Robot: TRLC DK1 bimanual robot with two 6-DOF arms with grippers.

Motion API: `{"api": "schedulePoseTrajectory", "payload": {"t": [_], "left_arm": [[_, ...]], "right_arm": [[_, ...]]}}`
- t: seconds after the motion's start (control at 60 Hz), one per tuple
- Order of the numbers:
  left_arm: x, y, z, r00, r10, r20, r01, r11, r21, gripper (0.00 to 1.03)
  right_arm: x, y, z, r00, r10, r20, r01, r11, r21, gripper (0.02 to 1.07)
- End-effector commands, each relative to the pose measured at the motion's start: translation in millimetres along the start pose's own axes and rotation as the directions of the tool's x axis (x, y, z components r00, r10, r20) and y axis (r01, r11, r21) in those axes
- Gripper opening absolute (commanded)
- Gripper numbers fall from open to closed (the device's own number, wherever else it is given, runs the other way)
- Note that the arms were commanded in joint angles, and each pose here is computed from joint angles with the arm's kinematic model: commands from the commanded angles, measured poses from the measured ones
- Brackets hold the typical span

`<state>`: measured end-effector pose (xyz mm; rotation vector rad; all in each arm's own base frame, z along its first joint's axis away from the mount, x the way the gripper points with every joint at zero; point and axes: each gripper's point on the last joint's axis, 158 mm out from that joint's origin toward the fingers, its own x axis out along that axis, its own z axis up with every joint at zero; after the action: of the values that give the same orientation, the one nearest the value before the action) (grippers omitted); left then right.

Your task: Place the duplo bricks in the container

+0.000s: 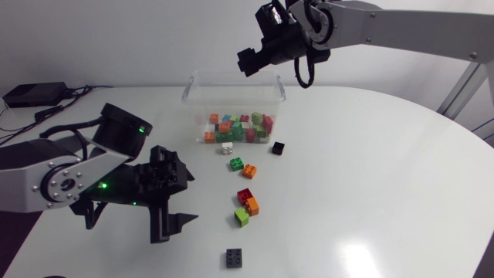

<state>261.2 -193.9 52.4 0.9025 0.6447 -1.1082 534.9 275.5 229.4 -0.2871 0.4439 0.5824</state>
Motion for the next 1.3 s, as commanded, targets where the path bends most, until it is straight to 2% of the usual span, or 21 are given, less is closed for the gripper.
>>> {"api": "schedulePoseTrajectory", "payload": {"t": [0.0, 0.283, 0.517, 0.867, 1.1, 1.2, 1.283], "left_arm": [[16.7, -27.8, -10.0, 0.996, -0.083, -0.030, 0.085, 0.995, 0.046, 0.98], [47.9, -84.2, -15.3, 0.962, -0.251, -0.105, 0.258, 0.964, 0.059, 0.98], [58.7, -95.2, -0.3, 0.952, -0.283, -0.118, 0.286, 0.958, 0.010, 0.96], [73.5, -108.5, 19.9, 0.941, -0.309, -0.137, 0.316, 0.949, 0.027, 0.91], [80.3, -119.5, 24.5, 0.932, -0.332, -0.148, 0.339, 0.940, 0.026, 0.80], [82.9, -120.7, 26.0, 0.930, -0.336, -0.150, 0.342, 0.939, 0.020, 0.69], [83.8, -123.9, 25.6, 0.927, -0.341, -0.155, 0.348, 0.937, 0.019, 0.53]], "right_arm": [[-30.5, -3.3, 4.2, 1.000, -0.014, 0.010, 0.014, 1.000, 0.001, 1.02], [-81.3, 1.6, -34.4, 1.000, -0.023, -0.019, 0.023, 1.000, 0.001, 1.02], [-107.4, 12.2, -77.2, 0.998, -0.017, -0.062, 0.018, 1.000, 0.012, 1.02], [-136.1, 26.5, -129.9, 0.993, -0.007, -0.122, 0.011, 1.000, 0.027, 1.02], [-139.4, 23.2, -167.9, 0.986, -0.020, -0.167, 0.027, 0.999, 0.039, 1.02], [-137.9, 24.7, -179.2, 0.983, -0.014, -0.185, 0.020, 0.999, 0.034, 1.02], [-132.9, 26.1, -189.8, 0.977, -0.002, -0.213, 0.005, 1.000, 0.015, 1.01]]}}
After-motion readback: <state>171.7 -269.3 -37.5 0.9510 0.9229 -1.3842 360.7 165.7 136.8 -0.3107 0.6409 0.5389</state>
